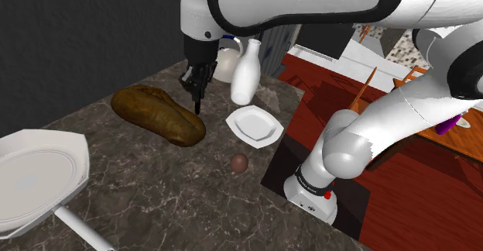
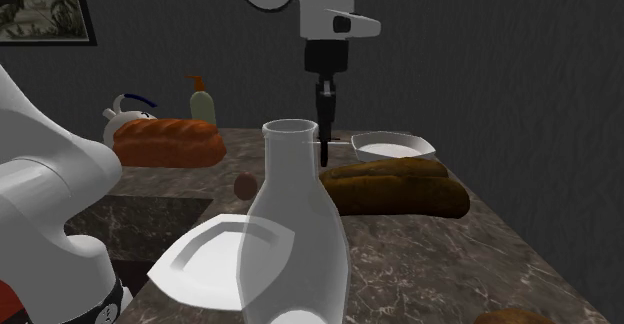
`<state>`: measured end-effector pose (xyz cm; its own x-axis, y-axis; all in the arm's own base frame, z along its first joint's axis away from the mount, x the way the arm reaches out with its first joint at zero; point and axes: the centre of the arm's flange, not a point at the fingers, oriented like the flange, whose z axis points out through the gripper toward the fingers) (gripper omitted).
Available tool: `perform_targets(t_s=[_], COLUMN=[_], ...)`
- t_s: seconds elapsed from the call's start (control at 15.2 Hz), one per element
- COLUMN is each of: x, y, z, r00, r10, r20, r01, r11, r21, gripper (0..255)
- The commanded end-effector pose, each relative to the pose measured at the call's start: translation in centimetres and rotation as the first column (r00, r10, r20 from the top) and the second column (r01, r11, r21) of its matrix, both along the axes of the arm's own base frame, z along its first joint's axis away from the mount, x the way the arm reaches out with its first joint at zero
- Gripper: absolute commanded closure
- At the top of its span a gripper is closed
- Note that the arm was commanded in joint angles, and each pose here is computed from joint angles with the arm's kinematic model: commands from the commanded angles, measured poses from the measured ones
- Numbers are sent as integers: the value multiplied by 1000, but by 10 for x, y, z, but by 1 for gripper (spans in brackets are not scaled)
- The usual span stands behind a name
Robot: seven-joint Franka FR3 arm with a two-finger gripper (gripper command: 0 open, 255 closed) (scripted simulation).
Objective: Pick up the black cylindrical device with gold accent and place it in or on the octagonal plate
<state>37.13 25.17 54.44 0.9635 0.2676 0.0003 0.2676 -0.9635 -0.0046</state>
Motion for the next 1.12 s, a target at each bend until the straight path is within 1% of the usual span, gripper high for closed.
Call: perform_targets(t_s=[0.0,0.92,1.06], x=[-14,-108,-110], y=[-23,-182,-185], z=[0,8,3], r00=[1000,1000,1000], r10=[1,1,1], r20=[0,0,0], r01=[-1,-1,-1], r11=[1000,1000,1000], r21=[1,1,1], gripper=[255,255,255])
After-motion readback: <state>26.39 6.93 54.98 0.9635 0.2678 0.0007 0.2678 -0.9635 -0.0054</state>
